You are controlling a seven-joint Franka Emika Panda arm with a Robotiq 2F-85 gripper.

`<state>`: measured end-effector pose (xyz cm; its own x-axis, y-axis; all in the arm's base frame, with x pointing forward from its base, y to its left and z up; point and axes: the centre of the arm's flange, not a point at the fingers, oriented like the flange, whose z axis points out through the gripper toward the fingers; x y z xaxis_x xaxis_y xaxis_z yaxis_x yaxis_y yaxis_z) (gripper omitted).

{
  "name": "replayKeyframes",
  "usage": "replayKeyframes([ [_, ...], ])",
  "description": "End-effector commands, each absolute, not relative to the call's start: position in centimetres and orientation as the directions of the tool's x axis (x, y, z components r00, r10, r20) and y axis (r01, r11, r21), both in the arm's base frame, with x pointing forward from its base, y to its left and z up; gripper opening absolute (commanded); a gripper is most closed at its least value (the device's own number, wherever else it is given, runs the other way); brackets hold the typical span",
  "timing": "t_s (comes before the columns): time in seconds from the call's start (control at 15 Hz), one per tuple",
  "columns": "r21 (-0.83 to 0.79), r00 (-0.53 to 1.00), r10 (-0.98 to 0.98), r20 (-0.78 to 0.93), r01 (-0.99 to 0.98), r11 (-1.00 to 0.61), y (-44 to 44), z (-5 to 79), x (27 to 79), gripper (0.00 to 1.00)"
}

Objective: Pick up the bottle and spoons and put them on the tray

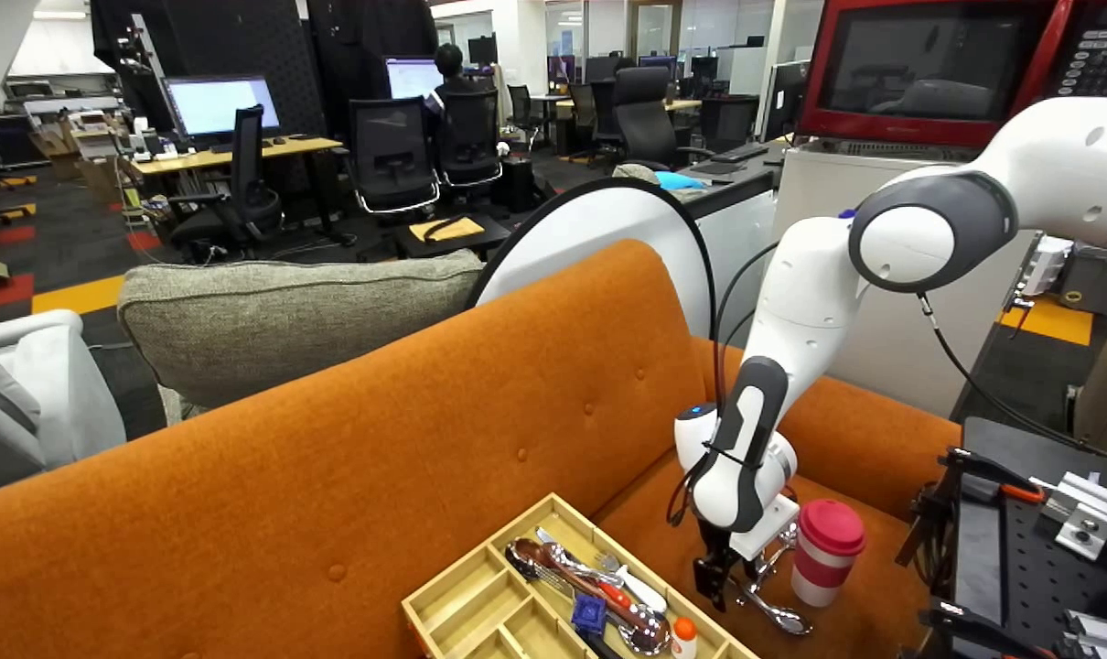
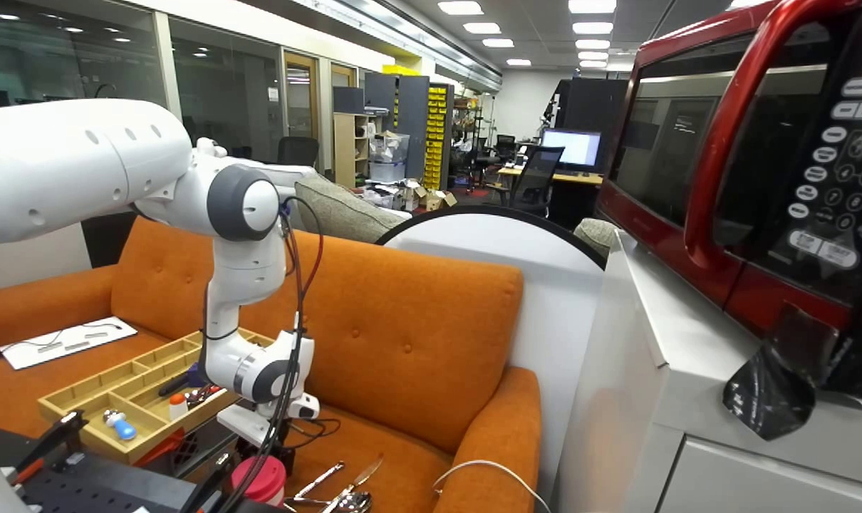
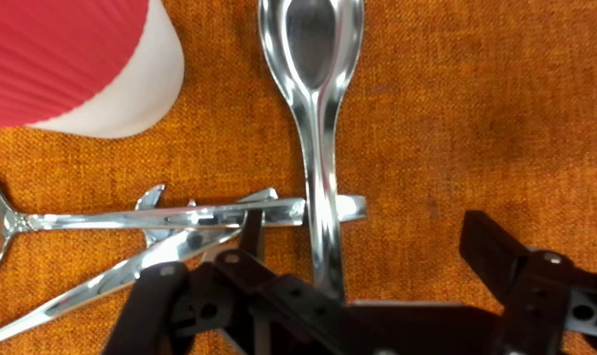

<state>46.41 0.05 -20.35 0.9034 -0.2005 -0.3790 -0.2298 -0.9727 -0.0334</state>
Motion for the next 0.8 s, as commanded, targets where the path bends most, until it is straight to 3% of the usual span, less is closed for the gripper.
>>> replayKeyframes([
  [0.0,-0.033,0.887,-0.213,-0.410,-0.248,-0.968,0.3,-20.8,46.8,1.00],
  [0.73,-0.037,0.891,-0.177,-0.418,-0.211,-0.977,1.0,-22.2,49.5,1.00],
])
